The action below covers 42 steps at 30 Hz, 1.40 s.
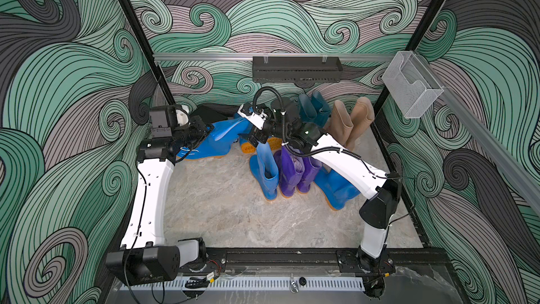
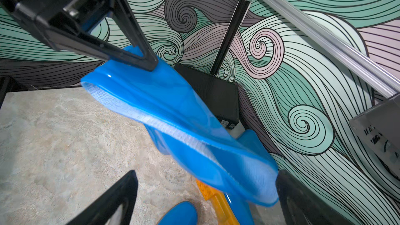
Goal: Match and arrange rain boots in pairs
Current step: Pair a pair of rain boots at the center of the board.
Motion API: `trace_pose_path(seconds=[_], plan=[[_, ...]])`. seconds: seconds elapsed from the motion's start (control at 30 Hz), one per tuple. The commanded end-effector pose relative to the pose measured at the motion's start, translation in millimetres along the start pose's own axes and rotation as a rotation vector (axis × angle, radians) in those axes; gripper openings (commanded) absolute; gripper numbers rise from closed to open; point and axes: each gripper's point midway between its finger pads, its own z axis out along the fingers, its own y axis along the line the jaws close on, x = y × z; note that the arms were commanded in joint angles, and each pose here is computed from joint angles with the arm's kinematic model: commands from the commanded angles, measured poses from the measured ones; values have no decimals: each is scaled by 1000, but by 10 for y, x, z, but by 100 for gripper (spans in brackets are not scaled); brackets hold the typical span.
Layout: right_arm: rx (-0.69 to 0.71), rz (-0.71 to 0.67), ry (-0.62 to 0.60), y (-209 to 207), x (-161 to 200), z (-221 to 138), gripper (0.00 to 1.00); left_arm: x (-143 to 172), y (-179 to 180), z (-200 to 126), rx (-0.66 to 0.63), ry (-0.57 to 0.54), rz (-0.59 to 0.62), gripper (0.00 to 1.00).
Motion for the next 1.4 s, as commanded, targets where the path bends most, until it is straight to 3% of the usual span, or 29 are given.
trace_pose_path(seconds=[0.0,0.07,0.17,0.43,0.63,0.9,0.97,1.07,1.17,1.23,1.3,1.37], plan=[[36,-47,-94,-39,-205,-83,99,-46,-338,-190,104,-41,86,0],[16,-93,-132,36,-215,-132,99,-36,-341,-197,107,-38,85,0],[-43,-126,-91,135,-125,-87,99,-9,-361,-207,118,-30,83,0],[-246,-88,-72,418,-151,-24,92,163,-383,-197,143,39,87,0],[-383,-42,4,613,-55,-43,70,203,-374,-217,125,62,117,0],[-437,89,64,799,-91,-147,8,183,-391,-231,113,75,139,0],[-438,134,78,877,-145,-176,0,176,-320,-223,82,69,135,0],[-428,235,123,1009,-193,-181,0,187,-213,-187,49,71,117,1],[-428,387,179,1149,-178,-157,0,217,-96,-131,21,78,99,12],[-434,474,212,1235,-150,-125,0,223,-14,-105,-3,78,89,28],[-407,542,238,1247,-125,-85,0,208,100,-95,-46,68,79,52],[-378,619,253,1216,-117,-46,0,182,232,-97,-103,55,76,64]])
